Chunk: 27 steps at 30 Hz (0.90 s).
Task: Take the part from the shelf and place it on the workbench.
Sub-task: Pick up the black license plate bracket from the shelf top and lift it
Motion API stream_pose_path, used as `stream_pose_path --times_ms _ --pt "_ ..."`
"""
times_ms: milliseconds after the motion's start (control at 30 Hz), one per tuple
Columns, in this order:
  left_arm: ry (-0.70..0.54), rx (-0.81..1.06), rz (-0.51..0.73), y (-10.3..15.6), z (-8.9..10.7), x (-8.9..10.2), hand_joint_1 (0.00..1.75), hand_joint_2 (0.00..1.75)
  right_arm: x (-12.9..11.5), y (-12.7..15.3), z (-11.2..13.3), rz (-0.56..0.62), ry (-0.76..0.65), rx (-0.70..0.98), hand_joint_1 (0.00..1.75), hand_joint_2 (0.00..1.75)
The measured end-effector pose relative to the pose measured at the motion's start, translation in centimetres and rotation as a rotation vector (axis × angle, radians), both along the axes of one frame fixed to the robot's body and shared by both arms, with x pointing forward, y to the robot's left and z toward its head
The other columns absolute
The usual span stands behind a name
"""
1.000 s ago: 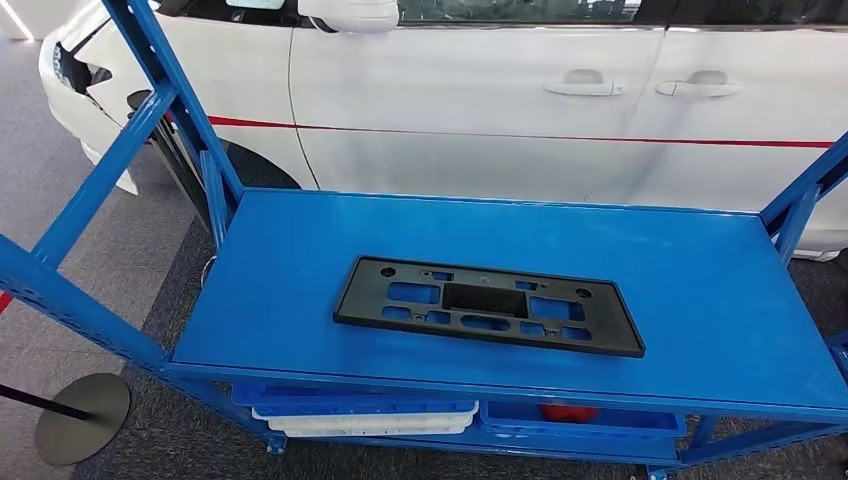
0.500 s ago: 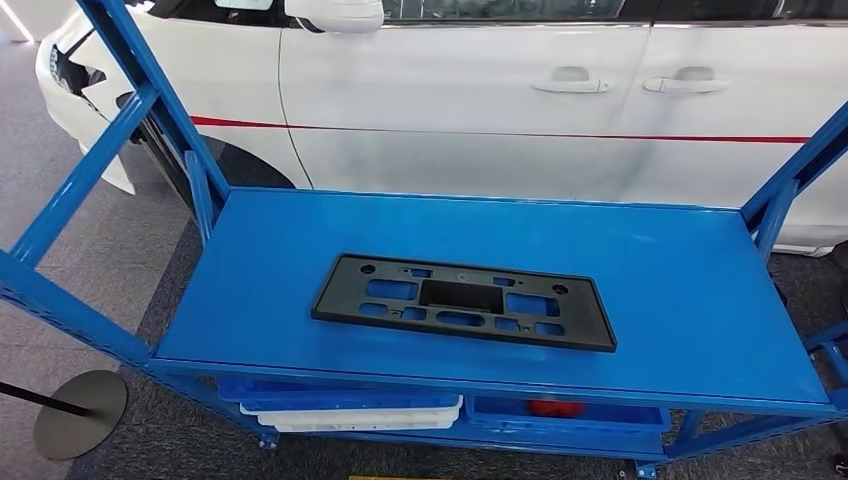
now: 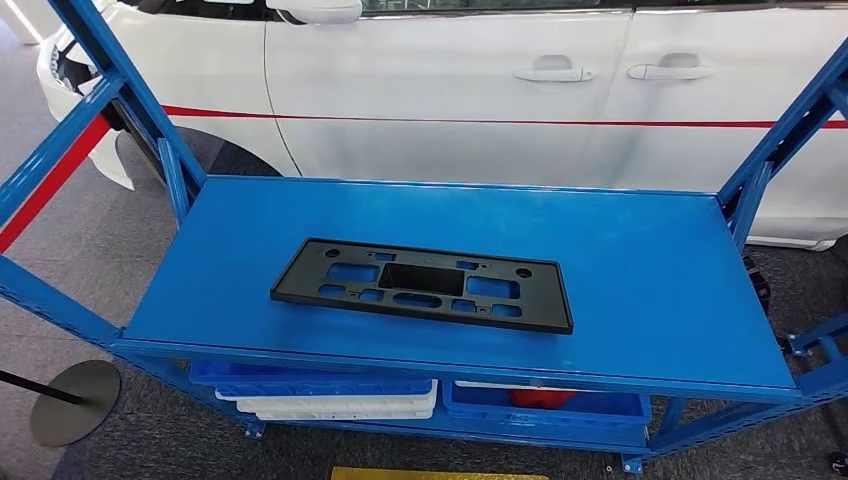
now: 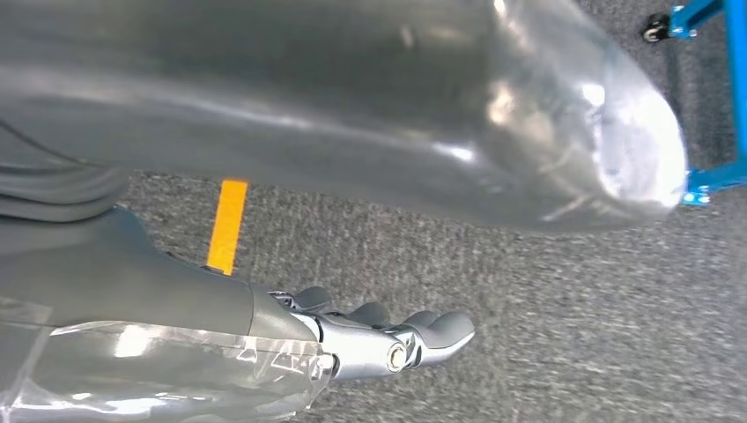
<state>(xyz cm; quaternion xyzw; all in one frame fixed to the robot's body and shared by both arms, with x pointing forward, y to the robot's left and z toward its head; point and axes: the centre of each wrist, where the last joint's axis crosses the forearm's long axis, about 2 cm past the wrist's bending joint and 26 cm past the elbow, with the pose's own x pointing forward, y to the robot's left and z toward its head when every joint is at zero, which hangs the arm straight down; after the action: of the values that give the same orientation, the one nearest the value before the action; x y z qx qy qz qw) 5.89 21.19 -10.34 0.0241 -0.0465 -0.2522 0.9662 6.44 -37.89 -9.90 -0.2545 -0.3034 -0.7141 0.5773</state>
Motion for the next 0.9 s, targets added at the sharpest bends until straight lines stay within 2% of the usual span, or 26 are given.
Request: stream_pose_path --times_ms 900 --pt "-0.006 -0.010 -0.002 -0.27 0.05 0.07 0.00 0.00 0.05 0.35 -0.01 0.001 0.001 -0.001 0.00 0.00"
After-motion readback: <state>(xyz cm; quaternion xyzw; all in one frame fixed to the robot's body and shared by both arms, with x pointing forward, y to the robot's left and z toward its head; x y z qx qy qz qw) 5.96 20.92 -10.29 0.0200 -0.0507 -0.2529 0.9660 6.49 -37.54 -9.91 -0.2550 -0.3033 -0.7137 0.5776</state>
